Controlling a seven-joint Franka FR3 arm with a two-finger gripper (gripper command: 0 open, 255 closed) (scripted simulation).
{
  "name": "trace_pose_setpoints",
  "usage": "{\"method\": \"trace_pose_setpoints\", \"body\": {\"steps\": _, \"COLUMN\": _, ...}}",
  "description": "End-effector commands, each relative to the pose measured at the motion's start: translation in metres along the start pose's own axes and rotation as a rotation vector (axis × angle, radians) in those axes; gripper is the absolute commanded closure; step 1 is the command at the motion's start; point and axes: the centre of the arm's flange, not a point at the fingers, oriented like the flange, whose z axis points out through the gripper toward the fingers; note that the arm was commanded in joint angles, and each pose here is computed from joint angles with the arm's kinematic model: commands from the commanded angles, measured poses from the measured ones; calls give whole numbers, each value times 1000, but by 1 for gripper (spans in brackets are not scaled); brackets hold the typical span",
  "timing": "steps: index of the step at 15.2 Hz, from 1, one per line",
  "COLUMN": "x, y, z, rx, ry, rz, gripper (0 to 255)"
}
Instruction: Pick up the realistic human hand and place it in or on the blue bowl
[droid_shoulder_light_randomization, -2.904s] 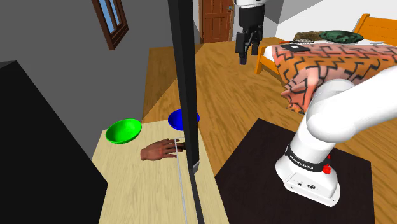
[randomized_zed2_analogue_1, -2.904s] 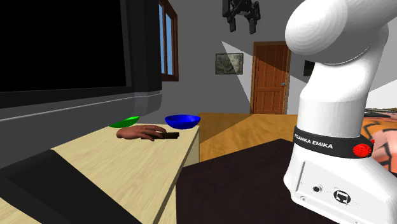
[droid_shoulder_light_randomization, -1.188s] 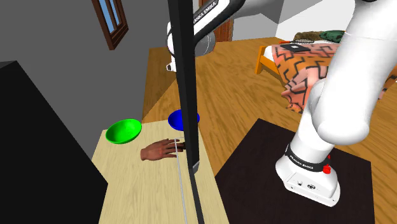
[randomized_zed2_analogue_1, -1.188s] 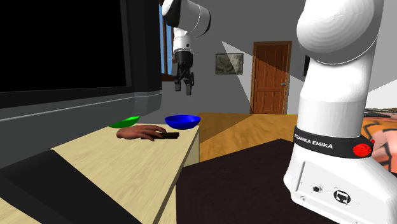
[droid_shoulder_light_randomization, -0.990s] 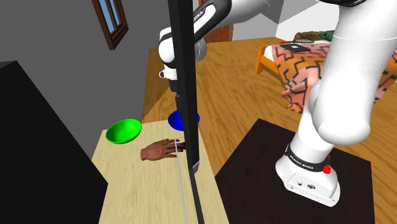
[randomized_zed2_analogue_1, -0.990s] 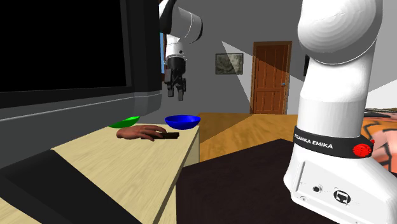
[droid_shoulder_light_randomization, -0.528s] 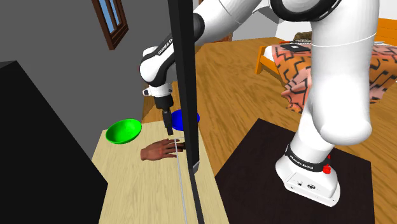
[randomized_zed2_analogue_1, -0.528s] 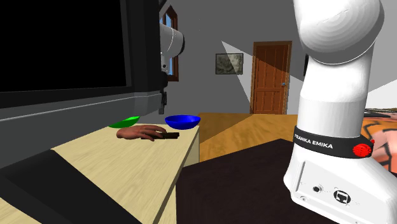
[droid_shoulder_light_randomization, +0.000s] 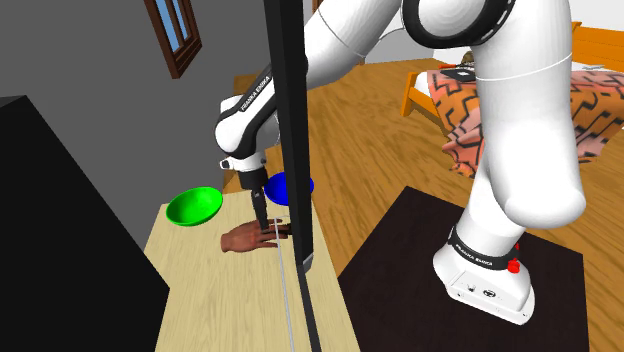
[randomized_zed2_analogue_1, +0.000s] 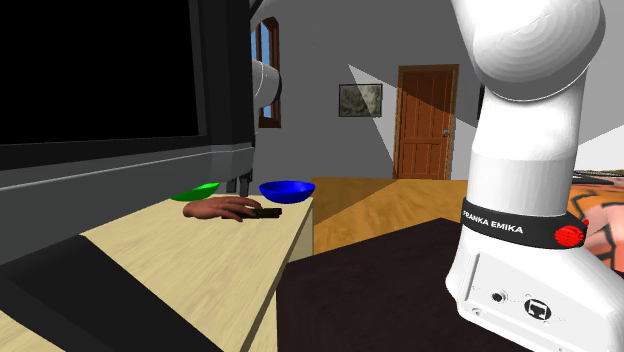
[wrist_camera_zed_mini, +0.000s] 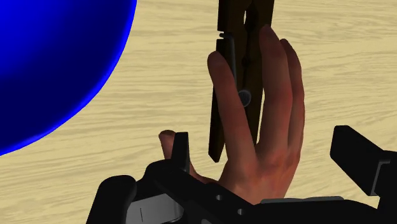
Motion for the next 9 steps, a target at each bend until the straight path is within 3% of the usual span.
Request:
{"method": "trace_pose_setpoints", "body": {"steps": 1, "x": -2, "y": 0, "z": 9, "rx": 0, "ry": 0, "rz": 0, "gripper": 0}}
{"method": "trace_pose_setpoints", "body": {"steps": 8, "x": -2, "y": 0, "z": 9, "rx": 0, "ry": 0, "rz": 0, "gripper": 0}}
{"method": "trace_pose_setpoints", "body": {"steps": 9, "x": -2, "y": 0, "z": 9, "rx": 0, "ry": 0, "rz": 0, "gripper": 255}}
